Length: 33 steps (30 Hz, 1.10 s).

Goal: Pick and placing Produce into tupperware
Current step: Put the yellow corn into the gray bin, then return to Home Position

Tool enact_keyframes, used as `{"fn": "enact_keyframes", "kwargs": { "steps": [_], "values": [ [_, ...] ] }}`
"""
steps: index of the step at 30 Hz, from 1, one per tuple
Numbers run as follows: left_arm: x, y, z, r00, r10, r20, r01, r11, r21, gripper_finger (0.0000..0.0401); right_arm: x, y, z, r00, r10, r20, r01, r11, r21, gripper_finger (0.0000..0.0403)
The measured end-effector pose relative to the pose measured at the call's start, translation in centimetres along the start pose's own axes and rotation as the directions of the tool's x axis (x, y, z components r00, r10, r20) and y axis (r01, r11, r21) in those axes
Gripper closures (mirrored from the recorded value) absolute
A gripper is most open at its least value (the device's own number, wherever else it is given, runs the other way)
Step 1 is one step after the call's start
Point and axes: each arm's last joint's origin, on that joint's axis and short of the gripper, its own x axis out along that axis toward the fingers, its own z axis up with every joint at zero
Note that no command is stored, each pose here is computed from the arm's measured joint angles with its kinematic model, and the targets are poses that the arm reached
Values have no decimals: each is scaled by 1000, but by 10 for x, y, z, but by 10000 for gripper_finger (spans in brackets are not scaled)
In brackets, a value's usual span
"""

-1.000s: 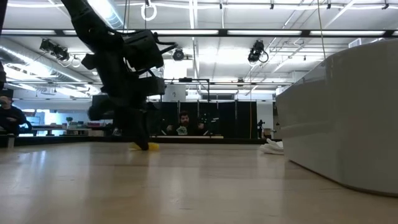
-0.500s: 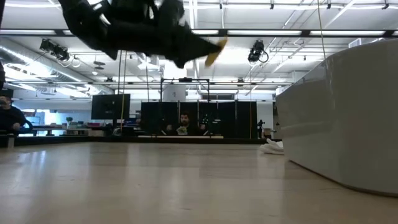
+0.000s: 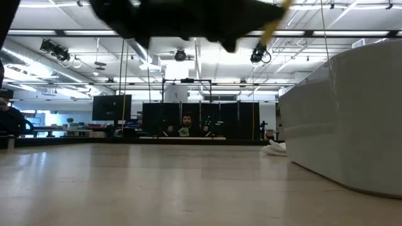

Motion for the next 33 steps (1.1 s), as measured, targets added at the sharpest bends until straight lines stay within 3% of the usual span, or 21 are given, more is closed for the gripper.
{"fn": "enact_keyframes", "kwargs": {
  "steps": [8,12,16,20,25,33],
  "values": [
    [71,-8,-28,949,-5,-316,-6,999,-32,383,0,0,0,1000,0,0,0,1000,0,218],
    [91,-6,-35,935,-5,-354,-9,999,-36,383,0,0,0,1000,1,0,-1,1000,0,218],
    [96,-4,-35,913,-9,-408,-6,999,-36,354,0,0,0,1000,3,-2,-3,1000,-1,218],
    [98,-3,-26,910,-6,-415,18,1000,25,312,0,0,0,1000,4,-2,-4,1000,0,218],
    [103,0,-6,888,-15,-460,29,999,23,272,0,0,0,1000,4,-2,-4,1000,0,218],
    [95,12,44,766,-18,-643,17,1000,-8,255,0,0,0,1000,4,-3,-4,1000,-1,218]
  ]
}}
